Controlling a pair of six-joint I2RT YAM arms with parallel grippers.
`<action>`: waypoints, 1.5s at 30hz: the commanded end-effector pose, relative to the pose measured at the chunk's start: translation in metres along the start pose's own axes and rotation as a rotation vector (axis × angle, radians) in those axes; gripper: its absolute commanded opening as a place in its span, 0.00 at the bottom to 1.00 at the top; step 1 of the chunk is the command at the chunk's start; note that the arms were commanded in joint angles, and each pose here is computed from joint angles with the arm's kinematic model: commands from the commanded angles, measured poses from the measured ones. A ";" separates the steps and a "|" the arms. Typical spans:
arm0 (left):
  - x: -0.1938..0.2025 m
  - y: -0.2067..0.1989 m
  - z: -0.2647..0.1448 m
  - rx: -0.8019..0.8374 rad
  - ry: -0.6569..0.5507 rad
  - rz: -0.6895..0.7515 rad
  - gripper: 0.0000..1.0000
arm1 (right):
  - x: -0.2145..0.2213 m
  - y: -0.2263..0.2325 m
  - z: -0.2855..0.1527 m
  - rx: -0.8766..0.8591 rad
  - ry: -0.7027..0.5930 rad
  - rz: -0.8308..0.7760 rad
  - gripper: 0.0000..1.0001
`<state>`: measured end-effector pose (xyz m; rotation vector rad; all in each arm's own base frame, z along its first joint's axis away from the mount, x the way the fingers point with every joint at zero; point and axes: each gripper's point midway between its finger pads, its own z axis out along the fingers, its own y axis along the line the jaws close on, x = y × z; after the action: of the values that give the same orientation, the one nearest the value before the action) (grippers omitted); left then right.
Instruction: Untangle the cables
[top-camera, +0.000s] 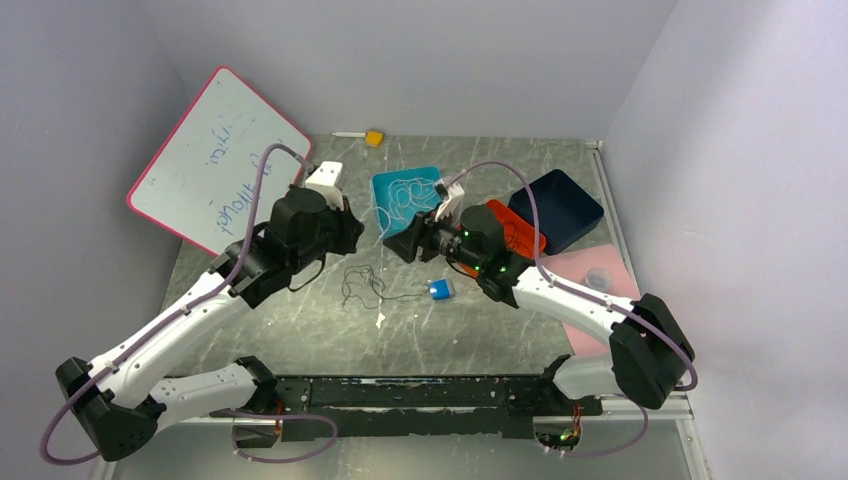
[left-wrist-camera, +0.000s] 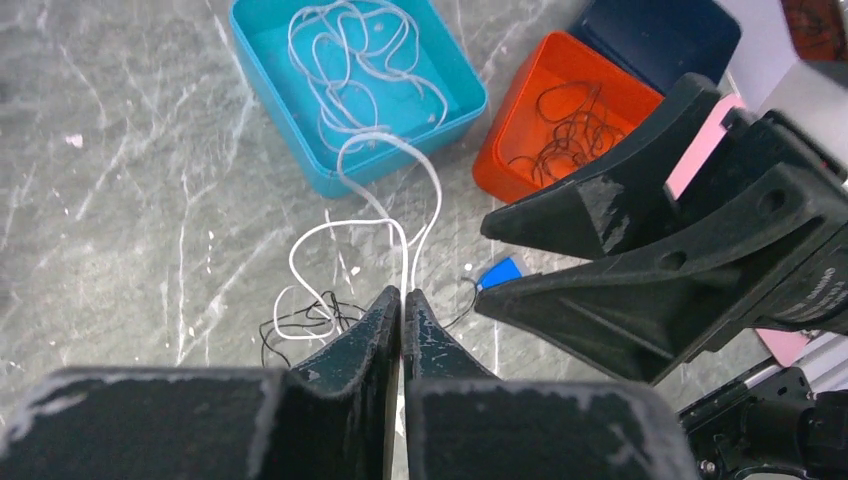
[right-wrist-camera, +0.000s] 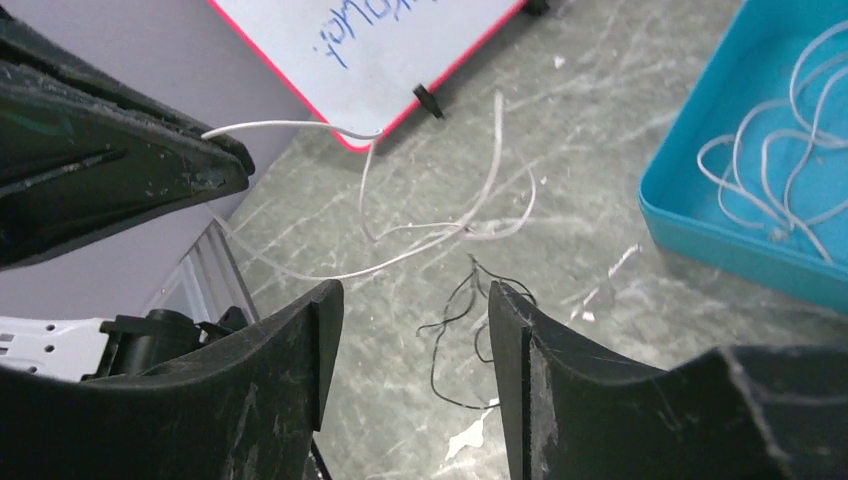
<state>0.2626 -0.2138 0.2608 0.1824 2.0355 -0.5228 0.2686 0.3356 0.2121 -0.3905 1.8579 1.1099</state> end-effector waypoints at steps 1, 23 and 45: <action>-0.029 -0.006 -0.016 0.017 -0.047 0.024 0.10 | -0.041 0.018 -0.001 -0.044 -0.153 -0.114 0.61; 0.013 0.001 0.000 -0.032 0.107 -0.025 0.31 | -0.033 -0.032 -0.037 0.247 -0.160 -0.113 0.62; 0.082 0.036 0.009 -0.167 0.201 -0.145 0.44 | 0.117 -0.053 0.037 0.220 0.278 0.071 0.58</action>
<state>0.2389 -0.1990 0.1661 0.0290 2.3311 -0.4343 0.2468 0.3266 0.0616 -0.3713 2.3087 0.8178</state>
